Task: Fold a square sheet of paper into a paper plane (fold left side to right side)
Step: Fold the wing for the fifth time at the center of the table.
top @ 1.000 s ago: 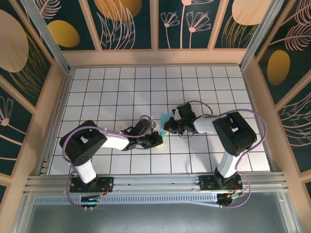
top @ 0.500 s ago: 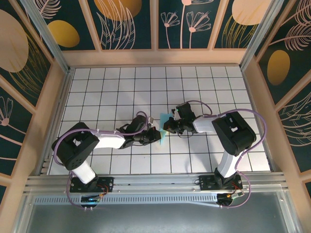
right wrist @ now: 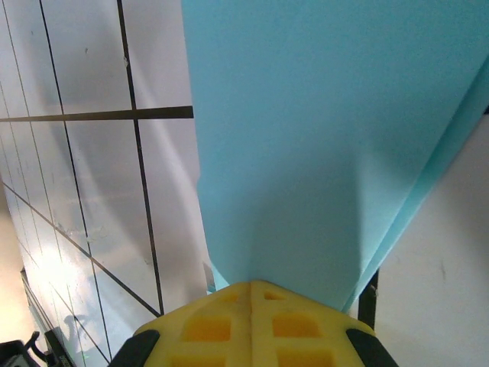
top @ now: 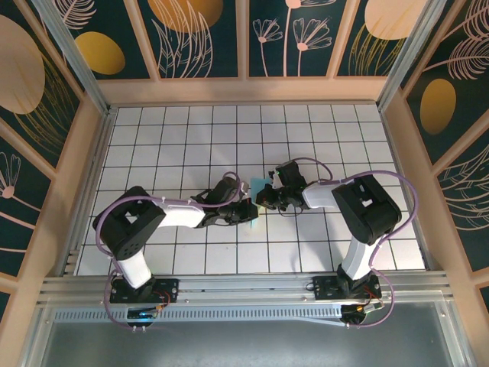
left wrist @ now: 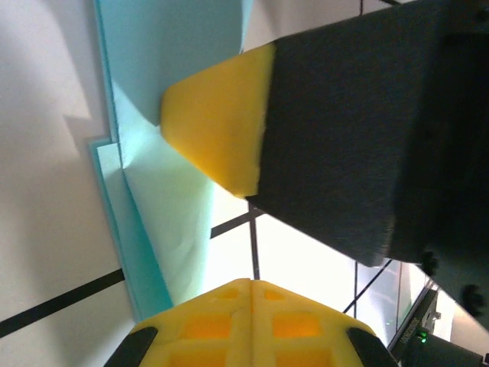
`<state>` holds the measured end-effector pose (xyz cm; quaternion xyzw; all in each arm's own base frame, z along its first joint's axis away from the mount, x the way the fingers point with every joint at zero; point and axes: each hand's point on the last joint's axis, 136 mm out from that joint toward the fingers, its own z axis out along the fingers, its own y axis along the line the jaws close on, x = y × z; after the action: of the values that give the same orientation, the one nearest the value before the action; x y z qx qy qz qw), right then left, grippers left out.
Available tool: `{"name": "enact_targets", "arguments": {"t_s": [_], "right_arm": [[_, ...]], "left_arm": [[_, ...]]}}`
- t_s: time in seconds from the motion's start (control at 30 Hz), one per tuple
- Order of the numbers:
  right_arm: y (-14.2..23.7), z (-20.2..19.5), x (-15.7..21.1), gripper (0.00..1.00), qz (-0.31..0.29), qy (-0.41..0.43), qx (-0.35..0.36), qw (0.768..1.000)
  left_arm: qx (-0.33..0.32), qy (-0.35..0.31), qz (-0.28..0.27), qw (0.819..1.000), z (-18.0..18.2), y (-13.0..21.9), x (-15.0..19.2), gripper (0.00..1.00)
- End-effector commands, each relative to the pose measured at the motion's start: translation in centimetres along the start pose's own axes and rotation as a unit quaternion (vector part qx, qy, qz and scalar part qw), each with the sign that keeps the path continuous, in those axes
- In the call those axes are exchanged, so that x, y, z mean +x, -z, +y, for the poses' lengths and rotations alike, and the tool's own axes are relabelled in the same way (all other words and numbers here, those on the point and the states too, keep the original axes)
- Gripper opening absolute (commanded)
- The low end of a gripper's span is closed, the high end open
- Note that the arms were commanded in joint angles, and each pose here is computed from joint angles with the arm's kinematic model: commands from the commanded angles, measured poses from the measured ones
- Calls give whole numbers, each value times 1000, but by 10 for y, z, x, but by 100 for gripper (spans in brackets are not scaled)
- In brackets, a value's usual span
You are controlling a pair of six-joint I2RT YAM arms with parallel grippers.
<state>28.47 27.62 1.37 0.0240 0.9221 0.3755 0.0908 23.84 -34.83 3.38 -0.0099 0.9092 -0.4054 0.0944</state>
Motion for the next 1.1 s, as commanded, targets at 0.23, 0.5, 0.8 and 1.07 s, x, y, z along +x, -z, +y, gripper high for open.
{"name": "enact_targets", "arguments": {"t_s": [0.23,0.5,0.8,1.07], "right_arm": [[-10,-73,47,0,60,-44,129,989],[-11,-72,46,0,58,-43,130,989],[-11,-75,47,0,63,-42,135,988],[-11,-76,46,0,62,-39,141,987]], "left_arm": [[-8,3,20,1000,11,-11,7,2],[-21,8,25,999,23,-12,14,2],[-62,-9,36,997,43,-9,28,1],[-115,-61,61,990,61,-4,44,0]]}}
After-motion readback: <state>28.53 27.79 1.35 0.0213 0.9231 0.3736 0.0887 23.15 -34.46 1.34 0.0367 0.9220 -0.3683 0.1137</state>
